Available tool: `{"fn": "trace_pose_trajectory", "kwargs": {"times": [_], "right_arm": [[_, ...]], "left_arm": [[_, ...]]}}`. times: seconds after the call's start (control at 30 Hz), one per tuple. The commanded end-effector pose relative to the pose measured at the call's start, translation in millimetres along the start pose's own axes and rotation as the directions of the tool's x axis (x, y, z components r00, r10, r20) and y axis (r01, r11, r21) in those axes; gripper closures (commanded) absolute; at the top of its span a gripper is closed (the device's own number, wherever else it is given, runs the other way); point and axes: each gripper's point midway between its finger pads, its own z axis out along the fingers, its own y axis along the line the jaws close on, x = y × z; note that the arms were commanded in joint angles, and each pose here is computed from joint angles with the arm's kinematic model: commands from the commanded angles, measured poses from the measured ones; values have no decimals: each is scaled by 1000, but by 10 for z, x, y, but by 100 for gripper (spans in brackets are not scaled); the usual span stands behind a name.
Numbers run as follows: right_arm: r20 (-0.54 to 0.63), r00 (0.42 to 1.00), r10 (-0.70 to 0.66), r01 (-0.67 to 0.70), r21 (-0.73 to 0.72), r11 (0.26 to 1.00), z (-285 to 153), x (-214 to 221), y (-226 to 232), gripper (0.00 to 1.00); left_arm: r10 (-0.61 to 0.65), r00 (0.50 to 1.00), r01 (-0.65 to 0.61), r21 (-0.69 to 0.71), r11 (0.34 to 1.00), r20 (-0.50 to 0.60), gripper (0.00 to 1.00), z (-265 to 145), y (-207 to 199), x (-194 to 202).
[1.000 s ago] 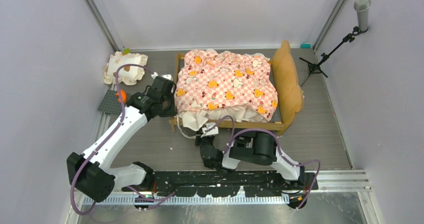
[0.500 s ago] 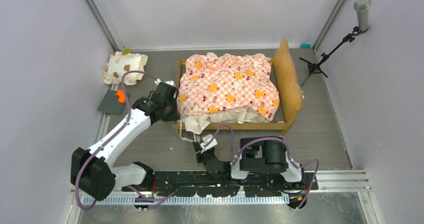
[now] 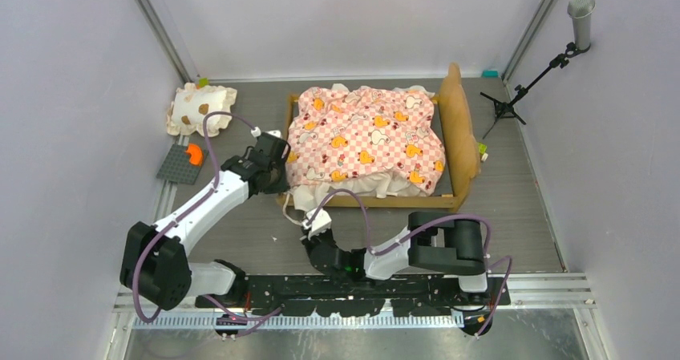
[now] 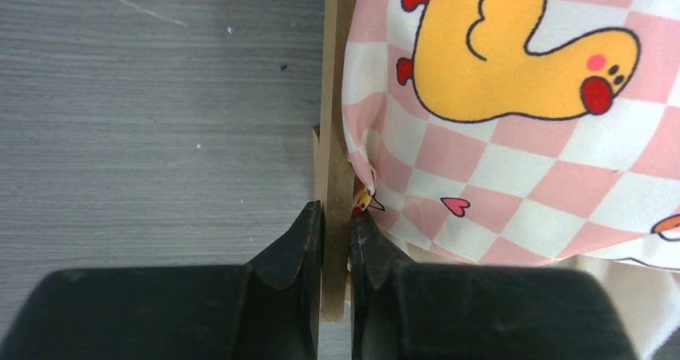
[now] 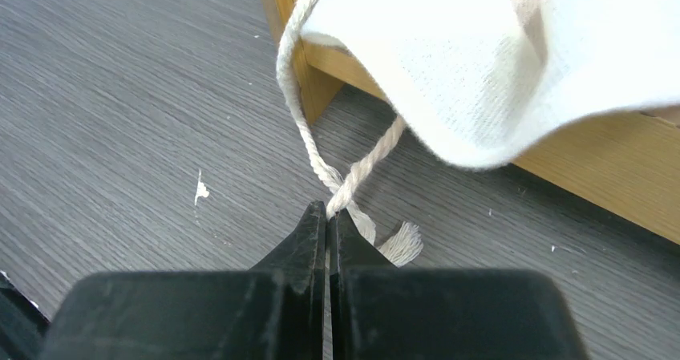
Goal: Set up the pet bed
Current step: Cross the ropes on the bed frame.
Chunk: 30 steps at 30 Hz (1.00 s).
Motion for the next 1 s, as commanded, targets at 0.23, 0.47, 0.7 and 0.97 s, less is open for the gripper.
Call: {"fn": "trace_pose_trajectory", "kwargs": {"times": [0.23, 0.47, 0.7, 0.97], "right_arm": [[-125, 992, 21, -20, 10, 1000, -35, -24, -29, 99], [-147, 989, 33, -33, 2, 999, -11, 17, -15, 99], [-142, 988, 58, -58, 10, 998, 100, -72, -29, 99], [-154, 983, 97, -95, 19, 995, 383, -251, -197, 99]], "left_arm": [[-112, 972, 103, 53, 993, 208, 99, 73, -70, -722], [-129, 960, 109, 94, 990, 249, 81, -123, -68, -733], [-123, 948, 115, 43, 992, 292, 100, -129, 73, -950], [-146, 944, 138, 49, 989, 295, 100, 252, 73, -1217]]}}
